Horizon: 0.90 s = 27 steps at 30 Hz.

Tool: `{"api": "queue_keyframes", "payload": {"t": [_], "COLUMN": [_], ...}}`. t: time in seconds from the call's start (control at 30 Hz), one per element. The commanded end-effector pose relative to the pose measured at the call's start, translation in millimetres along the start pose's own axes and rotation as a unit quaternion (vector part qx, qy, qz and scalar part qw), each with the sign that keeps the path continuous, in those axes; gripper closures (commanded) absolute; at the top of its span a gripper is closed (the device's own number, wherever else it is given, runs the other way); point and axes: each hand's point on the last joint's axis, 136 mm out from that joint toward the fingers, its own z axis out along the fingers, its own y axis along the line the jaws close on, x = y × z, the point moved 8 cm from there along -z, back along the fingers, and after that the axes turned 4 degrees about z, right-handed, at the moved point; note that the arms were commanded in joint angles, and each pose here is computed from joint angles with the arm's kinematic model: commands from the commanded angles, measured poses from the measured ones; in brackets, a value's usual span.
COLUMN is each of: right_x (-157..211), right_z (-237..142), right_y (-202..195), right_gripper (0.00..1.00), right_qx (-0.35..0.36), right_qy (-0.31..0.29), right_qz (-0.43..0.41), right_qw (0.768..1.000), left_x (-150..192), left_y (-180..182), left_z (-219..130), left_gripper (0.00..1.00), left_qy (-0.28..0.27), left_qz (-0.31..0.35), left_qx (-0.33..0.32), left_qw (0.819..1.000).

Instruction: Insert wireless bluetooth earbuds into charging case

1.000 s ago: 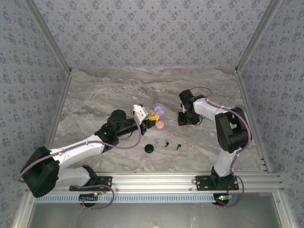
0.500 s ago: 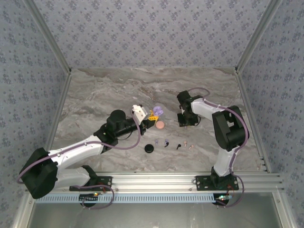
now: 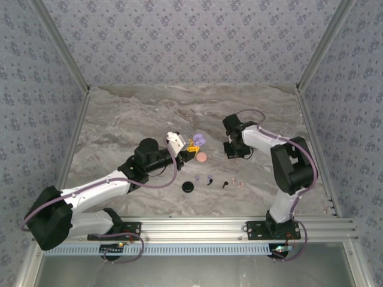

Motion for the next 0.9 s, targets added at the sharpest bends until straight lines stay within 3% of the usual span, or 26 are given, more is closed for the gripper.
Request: {"api": "queue_keyframes", "payload": {"t": [0.0,0.2,0.43,0.63,0.87], "right_x": [-2.8,11.1,37.2,46.1,44.8], "right_z": [-39.1,-111.5,-186.4,-222.7,-236.9], "right_y": [-1.3,9.5,30.0,45.6,66.6], "right_gripper": [0.78,0.79,0.79,0.79,0.79], "right_qx": [-0.009,-0.075,-0.179,-0.233,-0.268], "right_qy": [-0.065,-0.161,-0.262,-0.324,-0.359], "right_qz": [0.013,0.019,0.007,-0.013,-0.030], "right_qw": [0.998,0.984,0.948,0.917,0.893], "left_x": [-9.2,-6.5,-4.3,-4.0,-5.0], "left_y": [-0.4,1.1,3.9,4.7,4.5], "left_z": [-1.2,6.2,16.0,18.7,19.2], "left_gripper": [1.00,1.00,1.00,1.00,1.00], "left_qy": [-0.023,-0.025,-0.027,-0.029,-0.031], "left_qz": [0.006,-0.007,-0.025,-0.032,-0.034], "left_qx": [-0.001,-0.001,-0.003,-0.003,-0.001], "left_qw": [1.000,1.000,0.999,0.999,0.999]}}
